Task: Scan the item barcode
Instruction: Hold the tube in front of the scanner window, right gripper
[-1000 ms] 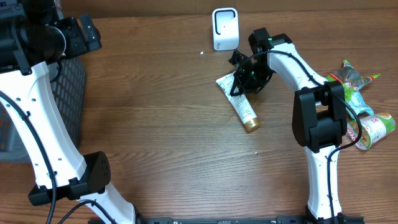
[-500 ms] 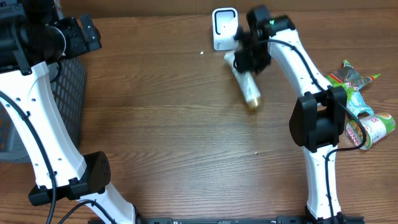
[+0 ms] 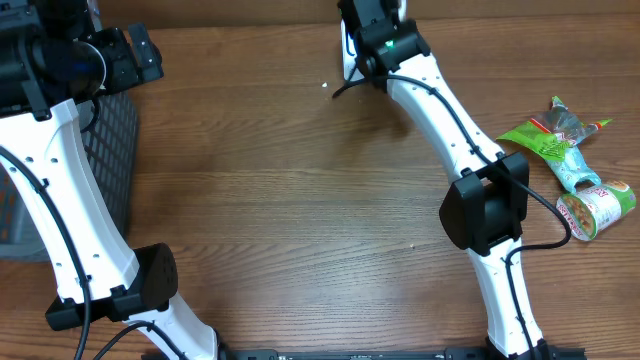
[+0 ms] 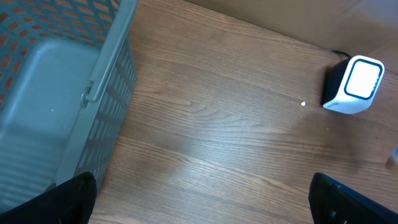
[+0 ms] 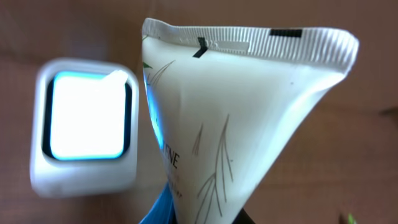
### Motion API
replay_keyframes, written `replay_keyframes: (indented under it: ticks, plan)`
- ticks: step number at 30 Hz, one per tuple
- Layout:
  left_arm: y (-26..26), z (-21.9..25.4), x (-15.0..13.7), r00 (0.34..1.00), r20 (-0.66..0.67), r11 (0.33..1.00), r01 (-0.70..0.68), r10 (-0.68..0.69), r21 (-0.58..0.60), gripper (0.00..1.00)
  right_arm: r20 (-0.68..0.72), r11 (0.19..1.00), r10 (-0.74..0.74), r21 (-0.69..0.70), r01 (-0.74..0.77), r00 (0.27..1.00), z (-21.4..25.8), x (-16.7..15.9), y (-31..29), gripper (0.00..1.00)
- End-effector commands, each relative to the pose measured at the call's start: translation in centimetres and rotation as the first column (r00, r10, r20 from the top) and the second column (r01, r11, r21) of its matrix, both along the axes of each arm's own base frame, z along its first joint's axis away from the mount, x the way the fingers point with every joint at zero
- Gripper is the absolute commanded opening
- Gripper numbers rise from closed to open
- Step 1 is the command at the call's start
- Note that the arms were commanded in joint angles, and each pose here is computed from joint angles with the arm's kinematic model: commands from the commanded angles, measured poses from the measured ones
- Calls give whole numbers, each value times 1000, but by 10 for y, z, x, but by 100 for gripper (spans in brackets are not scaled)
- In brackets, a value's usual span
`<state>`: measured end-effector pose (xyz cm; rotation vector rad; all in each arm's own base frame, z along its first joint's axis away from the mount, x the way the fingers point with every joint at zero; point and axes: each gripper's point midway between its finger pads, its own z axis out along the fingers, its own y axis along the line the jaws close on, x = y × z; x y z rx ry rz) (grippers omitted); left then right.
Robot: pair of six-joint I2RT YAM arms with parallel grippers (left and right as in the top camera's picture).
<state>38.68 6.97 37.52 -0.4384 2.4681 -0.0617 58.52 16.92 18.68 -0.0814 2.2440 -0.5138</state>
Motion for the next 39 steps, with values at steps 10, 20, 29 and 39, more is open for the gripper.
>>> replay_keyframes:
  ticks: [10, 20, 29, 39]
  plan:
    - [3, 0, 0, 1000, 1, 1000, -19, 19, 1, 100, 386, 964, -43, -225, 139, 921, 102, 42, -17, 4]
    - [3, 0, 0, 1000, 1, 1000, -19, 19, 1, 100, 438, 942, 43, -318, 110, 898, 72, 67, 11, 4]
    - [3, 0, 0, 1000, 1, 1000, -19, 19, 1, 100, 439, 947, 95, -316, 55, 893, 32, 80, 30, 4]
    - [3, 0, 0, 1000, 1, 1000, -19, 19, 1, 100, 452, 942, 211, -330, -57, 867, 26, 82, 68, 4]
